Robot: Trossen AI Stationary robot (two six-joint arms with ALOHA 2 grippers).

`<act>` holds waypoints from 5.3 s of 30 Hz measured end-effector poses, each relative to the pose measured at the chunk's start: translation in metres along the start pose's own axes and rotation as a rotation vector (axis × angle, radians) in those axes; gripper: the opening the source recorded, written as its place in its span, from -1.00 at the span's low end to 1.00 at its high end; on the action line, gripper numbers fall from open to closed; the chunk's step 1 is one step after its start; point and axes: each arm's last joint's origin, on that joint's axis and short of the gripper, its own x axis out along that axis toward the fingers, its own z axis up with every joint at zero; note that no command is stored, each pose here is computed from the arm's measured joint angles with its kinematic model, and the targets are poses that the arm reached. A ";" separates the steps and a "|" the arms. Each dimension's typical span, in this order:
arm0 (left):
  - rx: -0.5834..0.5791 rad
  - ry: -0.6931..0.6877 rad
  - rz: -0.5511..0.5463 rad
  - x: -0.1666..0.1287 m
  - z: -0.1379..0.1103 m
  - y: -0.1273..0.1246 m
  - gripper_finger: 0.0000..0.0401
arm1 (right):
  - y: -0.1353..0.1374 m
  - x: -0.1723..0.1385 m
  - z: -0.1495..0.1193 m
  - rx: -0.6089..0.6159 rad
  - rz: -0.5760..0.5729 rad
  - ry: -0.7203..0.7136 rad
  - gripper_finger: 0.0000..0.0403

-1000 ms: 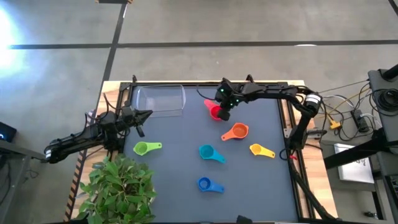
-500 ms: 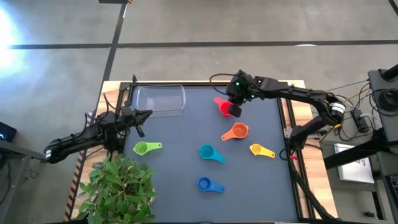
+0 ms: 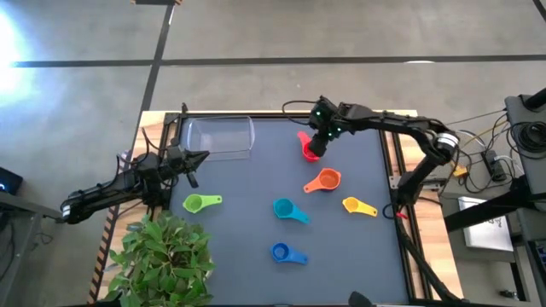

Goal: Nest measuring cups in basket
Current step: Stack the red measuring cup on top of the orange measuring cup, then stack the light blue measuring cup on top of the red measuring cup

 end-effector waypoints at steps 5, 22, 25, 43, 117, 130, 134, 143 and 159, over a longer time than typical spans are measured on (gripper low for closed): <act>0.000 0.000 0.000 0.000 0.000 0.000 -1.00 | -0.006 0.029 -0.004 -0.007 -0.001 0.090 -0.03; 0.000 0.000 0.000 0.000 0.000 0.000 -1.00 | -0.006 0.026 -0.002 -0.157 0.010 0.093 -0.95; 0.000 0.000 0.000 0.000 0.000 0.000 -1.00 | -0.005 0.003 -0.004 -0.216 0.027 0.073 -0.95; 0.000 0.000 0.000 0.000 0.000 0.000 -1.00 | 0.015 -0.091 -0.039 -0.466 0.326 -0.025 -0.96; 0.000 0.000 0.000 0.000 0.000 0.000 -1.00 | 0.088 -0.036 -0.178 -0.248 0.238 -0.778 -0.77; 0.000 0.000 0.000 0.000 0.000 0.000 -1.00 | 0.076 -0.005 -0.214 -0.221 0.179 -0.751 -0.79; 0.000 0.000 0.000 0.000 0.000 0.000 -1.00 | 0.075 -0.004 -0.215 -0.220 0.171 -0.751 -0.79; 0.000 0.000 0.000 0.000 0.000 0.000 -1.00 | 0.098 -0.056 -0.185 -0.333 0.332 -0.990 -0.79; 0.000 0.000 0.000 0.000 0.000 0.000 -1.00 | 0.129 -0.071 -0.199 -0.435 0.550 -0.995 -0.79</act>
